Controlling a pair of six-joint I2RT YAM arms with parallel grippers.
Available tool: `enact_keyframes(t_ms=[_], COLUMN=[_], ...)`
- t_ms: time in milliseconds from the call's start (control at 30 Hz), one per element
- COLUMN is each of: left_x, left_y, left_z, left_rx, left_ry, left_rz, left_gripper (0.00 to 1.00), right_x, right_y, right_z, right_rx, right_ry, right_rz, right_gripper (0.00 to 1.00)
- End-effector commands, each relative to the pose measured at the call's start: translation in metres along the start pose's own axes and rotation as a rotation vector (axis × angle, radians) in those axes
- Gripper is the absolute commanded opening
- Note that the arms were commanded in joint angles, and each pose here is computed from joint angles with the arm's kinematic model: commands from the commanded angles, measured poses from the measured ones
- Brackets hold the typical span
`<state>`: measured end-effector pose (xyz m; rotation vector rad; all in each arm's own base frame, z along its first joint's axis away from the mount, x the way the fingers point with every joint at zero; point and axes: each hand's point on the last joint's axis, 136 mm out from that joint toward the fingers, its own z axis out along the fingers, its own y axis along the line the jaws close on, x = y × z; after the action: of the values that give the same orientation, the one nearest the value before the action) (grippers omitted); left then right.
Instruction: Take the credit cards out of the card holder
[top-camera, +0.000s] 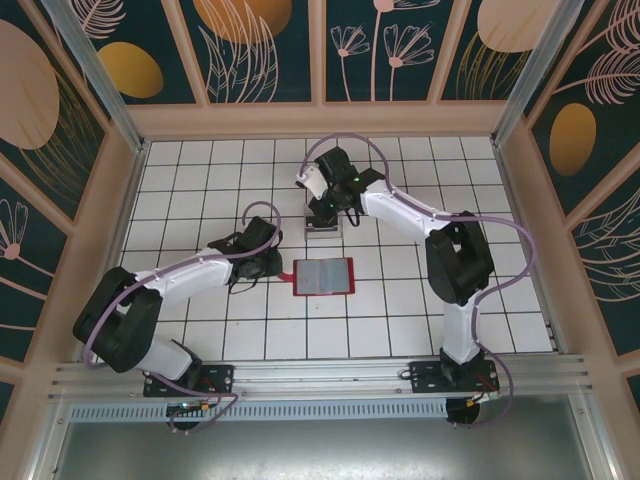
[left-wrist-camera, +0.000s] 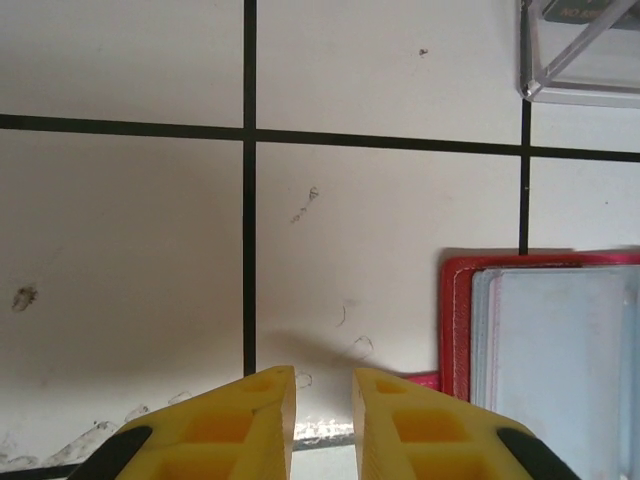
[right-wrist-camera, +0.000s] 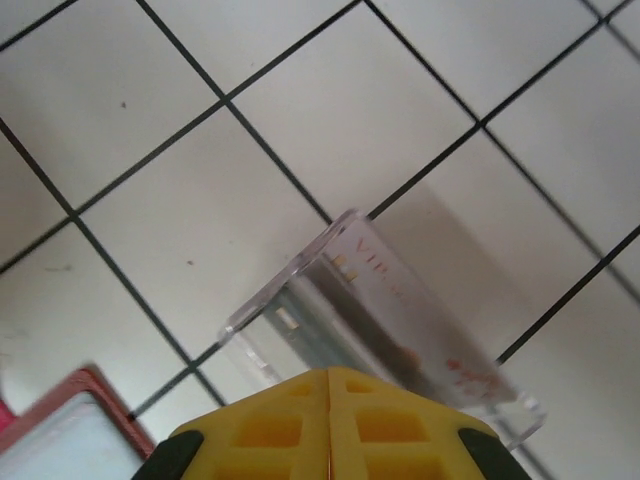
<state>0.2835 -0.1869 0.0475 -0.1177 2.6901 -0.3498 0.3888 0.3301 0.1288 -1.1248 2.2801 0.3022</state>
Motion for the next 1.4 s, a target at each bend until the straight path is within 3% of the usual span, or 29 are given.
enact_keyframes(t_ms=[0,400,867,1367], left_x=[-0.019,-0.037,-0.051,-0.055], left_y=[-0.014,-0.022,-0.013,0.007], left_z=[-0.002,-0.001,-0.01,-0.022], left_rx=[0.048,0.112,0.094,0.064], left_ry=[-0.037,-0.046,-0.087,-0.117], left_rz=[0.019,-0.005,-0.029,-0.057], left_gripper=[0.24,0.24,0.24,0.24], right_x=[-0.005,0.03,0.079,0.07], right_y=[0.005,0.038,0.085,0.131], right_z=[-0.018,-0.029,-0.013,0.026], right_rx=[0.022,-0.105,-0.183,-0.231], right_ry=[-0.058,-0.011,0.117,0.216], right_rz=[0.277,0.786,0.908,0.845], right_gripper=[0.08,0.0,0.06,0.22])
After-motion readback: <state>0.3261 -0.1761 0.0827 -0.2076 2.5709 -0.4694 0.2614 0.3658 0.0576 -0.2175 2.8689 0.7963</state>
